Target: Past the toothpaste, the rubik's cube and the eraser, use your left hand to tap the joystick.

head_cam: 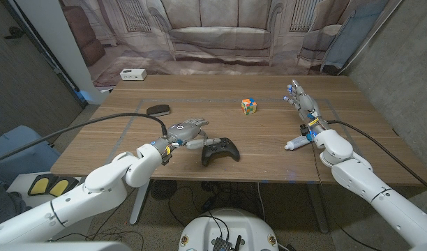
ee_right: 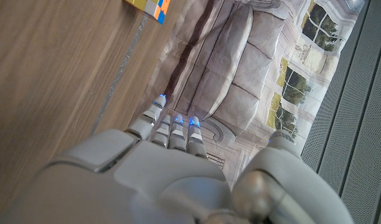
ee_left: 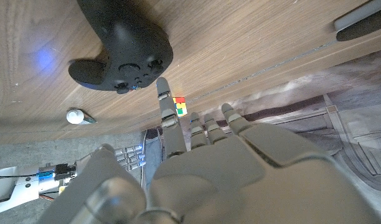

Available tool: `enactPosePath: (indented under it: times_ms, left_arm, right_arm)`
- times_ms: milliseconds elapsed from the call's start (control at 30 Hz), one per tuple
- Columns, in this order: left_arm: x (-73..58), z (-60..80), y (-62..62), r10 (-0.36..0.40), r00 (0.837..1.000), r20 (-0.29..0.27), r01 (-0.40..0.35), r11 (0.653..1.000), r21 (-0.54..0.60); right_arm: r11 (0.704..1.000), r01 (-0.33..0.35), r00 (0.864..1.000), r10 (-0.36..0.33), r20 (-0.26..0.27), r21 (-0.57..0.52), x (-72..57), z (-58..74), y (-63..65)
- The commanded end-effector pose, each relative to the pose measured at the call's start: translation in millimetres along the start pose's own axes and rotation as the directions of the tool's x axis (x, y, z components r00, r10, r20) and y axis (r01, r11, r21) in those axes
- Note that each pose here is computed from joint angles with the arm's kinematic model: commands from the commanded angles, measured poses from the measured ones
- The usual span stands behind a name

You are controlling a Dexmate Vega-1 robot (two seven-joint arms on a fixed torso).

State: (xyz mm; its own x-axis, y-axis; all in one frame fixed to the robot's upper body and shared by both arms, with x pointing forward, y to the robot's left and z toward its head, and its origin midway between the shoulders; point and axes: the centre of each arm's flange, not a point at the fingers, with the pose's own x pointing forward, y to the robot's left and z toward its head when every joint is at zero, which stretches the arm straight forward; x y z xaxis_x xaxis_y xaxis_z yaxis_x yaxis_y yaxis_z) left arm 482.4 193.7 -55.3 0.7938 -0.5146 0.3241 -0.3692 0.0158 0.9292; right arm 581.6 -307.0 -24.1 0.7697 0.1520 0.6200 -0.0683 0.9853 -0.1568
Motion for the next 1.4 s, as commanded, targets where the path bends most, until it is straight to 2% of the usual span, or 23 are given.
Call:
enactPosePath:
  times_ms: [33,667,1400]
  left_arm:
    - [6.7,0.1,-2.6,-0.019,1.000,0.016,0.020,1.000,-0.017]
    - [6.3,-1.3,-2.9,-0.014,1.000,-0.001,0.014,1.000,-0.024]
    - [4.2,2.6,-8.7,-0.019,1.000,-0.011,0.019,0.999,-0.027]
  right_arm:
    - [1.000,0.003,1.000,-0.003,-0.003,-0.004,0.0,1.2,-2.6]
    - [1.000,0.013,1.000,-0.013,-0.006,0.004,1.1,-1.4,-4.5]
    - [1.000,0.015,1.000,-0.015,-0.011,0.006,-2.4,-1.8,-6.0]
